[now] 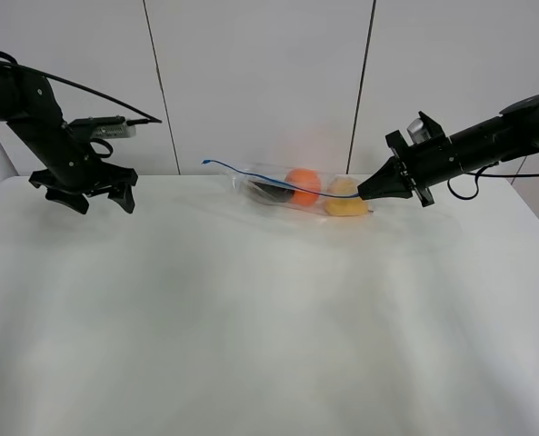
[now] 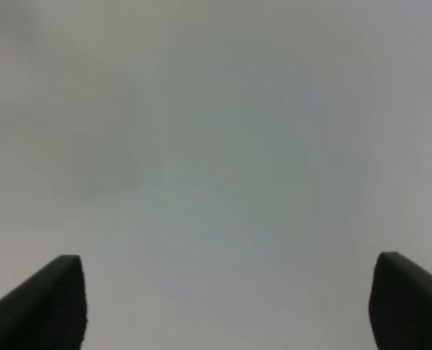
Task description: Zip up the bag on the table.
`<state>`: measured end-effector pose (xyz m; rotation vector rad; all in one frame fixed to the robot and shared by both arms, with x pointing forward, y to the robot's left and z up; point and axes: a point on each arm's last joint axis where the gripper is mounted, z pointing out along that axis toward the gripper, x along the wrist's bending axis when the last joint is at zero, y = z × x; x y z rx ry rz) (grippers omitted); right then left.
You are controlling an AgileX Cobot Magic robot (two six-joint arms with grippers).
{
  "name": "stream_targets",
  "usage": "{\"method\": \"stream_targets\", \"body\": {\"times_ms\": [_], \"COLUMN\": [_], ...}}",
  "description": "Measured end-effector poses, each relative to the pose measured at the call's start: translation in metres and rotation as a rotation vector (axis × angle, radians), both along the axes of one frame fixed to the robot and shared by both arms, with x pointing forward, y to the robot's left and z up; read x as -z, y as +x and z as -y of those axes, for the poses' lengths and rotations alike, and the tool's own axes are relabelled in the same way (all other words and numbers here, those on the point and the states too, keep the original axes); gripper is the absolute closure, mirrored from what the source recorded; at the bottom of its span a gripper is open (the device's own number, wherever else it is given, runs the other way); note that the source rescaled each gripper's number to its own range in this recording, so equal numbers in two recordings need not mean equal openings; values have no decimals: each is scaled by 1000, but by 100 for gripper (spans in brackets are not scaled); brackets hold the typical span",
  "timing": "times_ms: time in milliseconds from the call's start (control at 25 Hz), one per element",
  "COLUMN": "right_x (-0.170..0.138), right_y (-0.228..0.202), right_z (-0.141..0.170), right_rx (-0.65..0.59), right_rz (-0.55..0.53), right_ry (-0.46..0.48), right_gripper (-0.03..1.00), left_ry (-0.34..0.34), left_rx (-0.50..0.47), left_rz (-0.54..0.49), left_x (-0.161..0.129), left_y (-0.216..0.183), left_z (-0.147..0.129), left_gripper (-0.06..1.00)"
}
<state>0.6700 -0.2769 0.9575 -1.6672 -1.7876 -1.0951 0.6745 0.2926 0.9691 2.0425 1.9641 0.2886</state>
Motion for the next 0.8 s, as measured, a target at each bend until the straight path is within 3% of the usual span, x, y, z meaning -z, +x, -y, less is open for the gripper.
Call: {"method": "stream_targets", "body": {"times_ms": [200,280,400,480,600,800], "right_x": [1,1,2,-2,-21,-53], "right_y": [0,0,-2,-3,-4,2], "right_z": [1,1,2,4,13,37], "right_rx": [7,5,-4,-11,-21,60], "right_rz": [0,-7,-17,-27,-18,-22], "right_ry": [-9,-18,-40,-88,-232,-532], "right_gripper": [90,73,30,15,8,7], "left_ry": [-17,-18,-18,-20,-22,-30], "left_rx": [-26,-25,-23,-22,-23,-25], "left_rz": [-14,-38,-66,-80,-83,-88], "left_x": [-17,-17,-17,-17,-17,-17], "left_y": [4,2,-1,-2,-2,-3], "left_z": [1,1,1,1,1,2], "left_gripper": [-5,-5,-5,-4,-4,-4]}}
